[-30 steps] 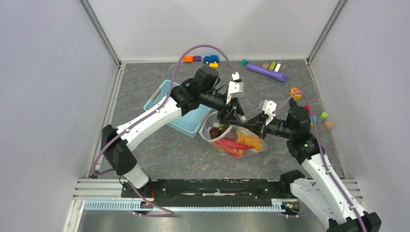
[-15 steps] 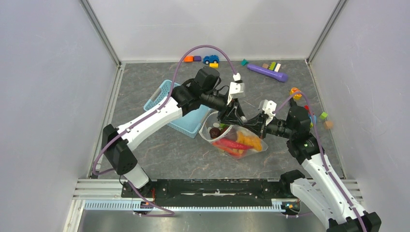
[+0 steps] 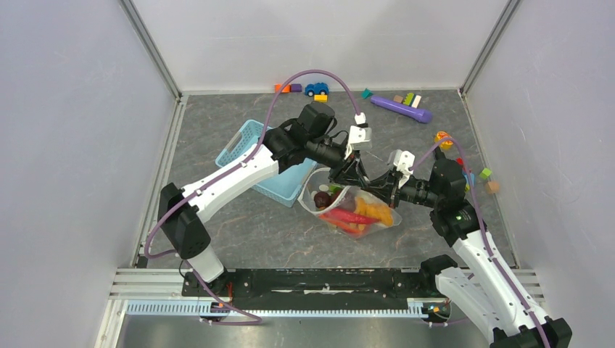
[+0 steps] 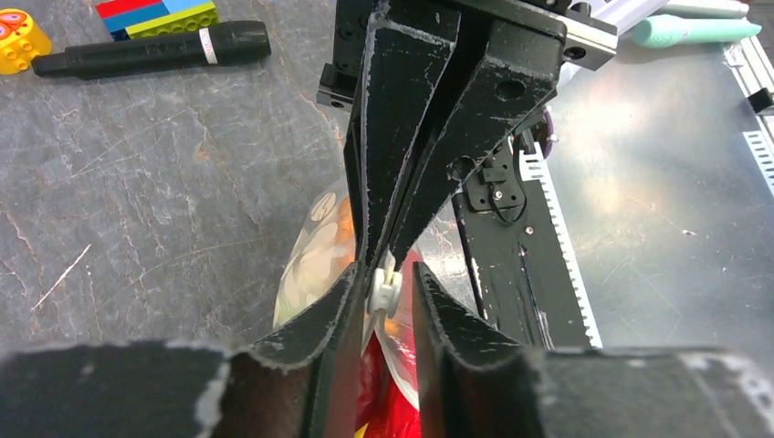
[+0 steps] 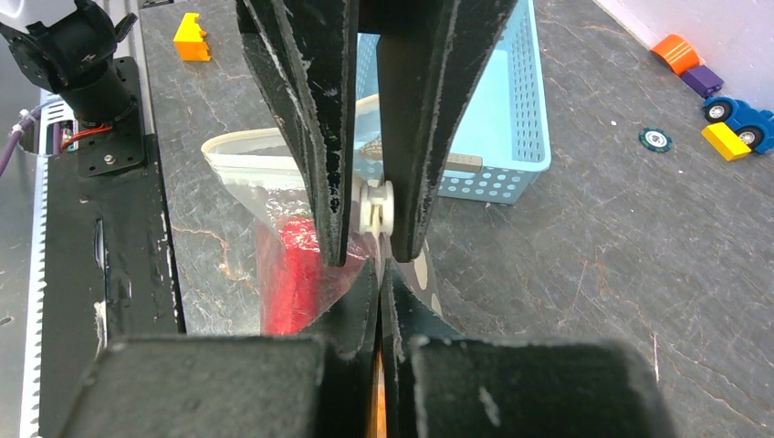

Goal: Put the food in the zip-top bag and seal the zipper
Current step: Zip the zipper food storage bag at the center of the board.

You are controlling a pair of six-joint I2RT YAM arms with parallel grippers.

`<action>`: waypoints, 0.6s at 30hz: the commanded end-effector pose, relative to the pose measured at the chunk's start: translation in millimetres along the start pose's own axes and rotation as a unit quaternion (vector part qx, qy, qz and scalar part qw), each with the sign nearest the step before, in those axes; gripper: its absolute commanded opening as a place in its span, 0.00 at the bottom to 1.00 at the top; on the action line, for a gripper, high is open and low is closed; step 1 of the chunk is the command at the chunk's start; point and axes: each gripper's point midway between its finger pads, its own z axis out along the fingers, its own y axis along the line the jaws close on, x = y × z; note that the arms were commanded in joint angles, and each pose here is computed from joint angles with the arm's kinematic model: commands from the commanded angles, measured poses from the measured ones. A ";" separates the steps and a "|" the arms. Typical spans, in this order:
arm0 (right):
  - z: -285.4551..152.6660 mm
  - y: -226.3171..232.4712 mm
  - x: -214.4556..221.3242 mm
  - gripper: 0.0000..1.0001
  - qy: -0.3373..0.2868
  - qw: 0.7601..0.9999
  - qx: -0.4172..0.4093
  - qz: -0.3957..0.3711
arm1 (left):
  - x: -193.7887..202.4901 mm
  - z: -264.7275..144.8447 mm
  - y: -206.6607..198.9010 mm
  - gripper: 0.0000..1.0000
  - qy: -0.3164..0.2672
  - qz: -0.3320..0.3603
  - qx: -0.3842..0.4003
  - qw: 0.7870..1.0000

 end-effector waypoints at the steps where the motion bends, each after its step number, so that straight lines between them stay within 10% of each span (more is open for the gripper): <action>1: -3.5 -7.1 -32.6 0.00 -0.034 0.998 0.020 -0.039 | -9.1 -3.2 -2.3 0.28 0.000 0.030 0.000 1.000; 10: -7.7 -16.1 -34.9 0.00 -0.037 0.997 0.055 -0.047 | -3.7 -4.3 -1.4 0.13 0.009 0.026 -0.006 1.000; 18: -5.1 -14.5 -30.1 0.00 -0.032 0.998 0.044 -0.040 | -25.4 -5.4 -11.0 0.35 -0.030 0.022 0.012 0.999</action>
